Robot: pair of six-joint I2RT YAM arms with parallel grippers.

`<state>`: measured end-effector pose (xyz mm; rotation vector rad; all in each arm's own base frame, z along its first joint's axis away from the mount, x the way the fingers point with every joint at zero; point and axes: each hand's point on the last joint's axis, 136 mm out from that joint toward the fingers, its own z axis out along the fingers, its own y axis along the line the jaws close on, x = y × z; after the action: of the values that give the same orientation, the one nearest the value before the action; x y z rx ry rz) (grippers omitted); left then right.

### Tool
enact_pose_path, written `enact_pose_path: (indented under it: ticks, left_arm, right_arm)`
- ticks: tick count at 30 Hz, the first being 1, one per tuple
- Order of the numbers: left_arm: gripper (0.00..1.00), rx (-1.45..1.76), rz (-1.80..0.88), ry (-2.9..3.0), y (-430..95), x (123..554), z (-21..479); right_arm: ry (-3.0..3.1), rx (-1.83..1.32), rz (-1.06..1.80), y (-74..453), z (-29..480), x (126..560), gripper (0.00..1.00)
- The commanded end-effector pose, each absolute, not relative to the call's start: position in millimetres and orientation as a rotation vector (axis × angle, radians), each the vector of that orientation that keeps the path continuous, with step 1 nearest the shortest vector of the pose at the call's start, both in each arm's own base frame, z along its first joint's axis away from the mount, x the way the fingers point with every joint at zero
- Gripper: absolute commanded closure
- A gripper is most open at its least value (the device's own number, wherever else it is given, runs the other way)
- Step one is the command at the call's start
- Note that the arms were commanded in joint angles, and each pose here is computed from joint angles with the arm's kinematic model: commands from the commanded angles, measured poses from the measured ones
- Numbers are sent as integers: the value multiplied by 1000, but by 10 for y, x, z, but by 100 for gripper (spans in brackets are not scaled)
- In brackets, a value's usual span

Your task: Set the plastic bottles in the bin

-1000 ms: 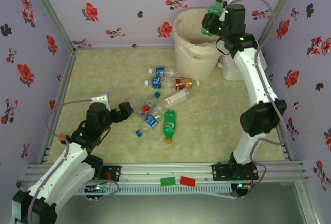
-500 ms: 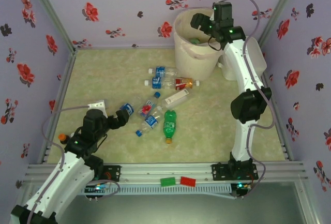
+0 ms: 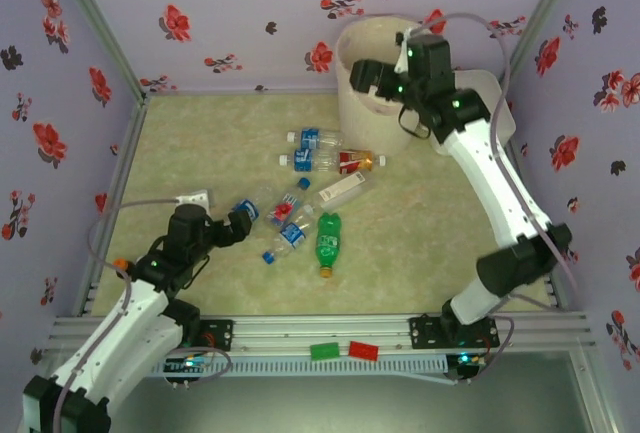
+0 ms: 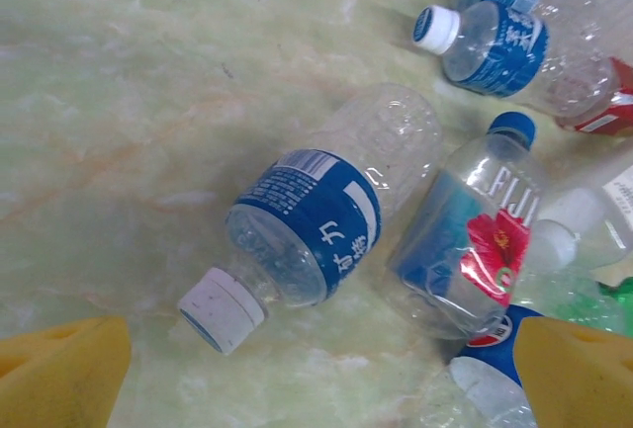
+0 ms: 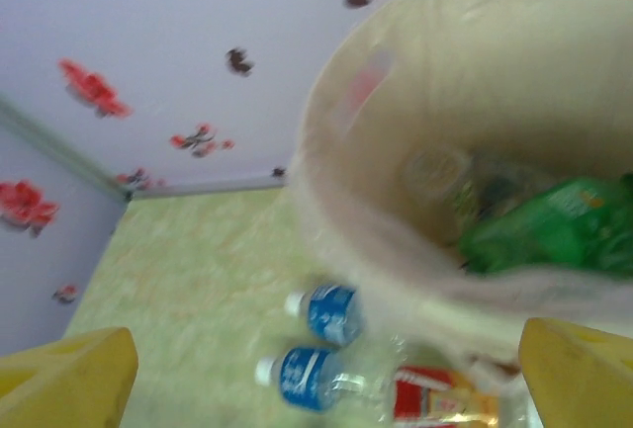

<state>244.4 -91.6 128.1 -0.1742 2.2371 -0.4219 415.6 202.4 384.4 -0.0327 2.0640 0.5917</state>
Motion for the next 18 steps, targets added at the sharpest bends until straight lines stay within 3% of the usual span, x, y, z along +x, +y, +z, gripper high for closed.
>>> enact_pose_path:
  ticks: [1,9,18]
  left_arm:
    - [0,-130,-343,2176,-885,2664,1507]
    - [0,17,-281,2231,-1074,3061,1506]
    - [0,76,-332,2380,-1257,3205,1177]
  right_arm:
    - [2053,-65,628,2165,3689,3883,0]
    - [2195,-67,682,2381,2812,3162,0]
    - [2245,145,703,2400,2053,2911,0]
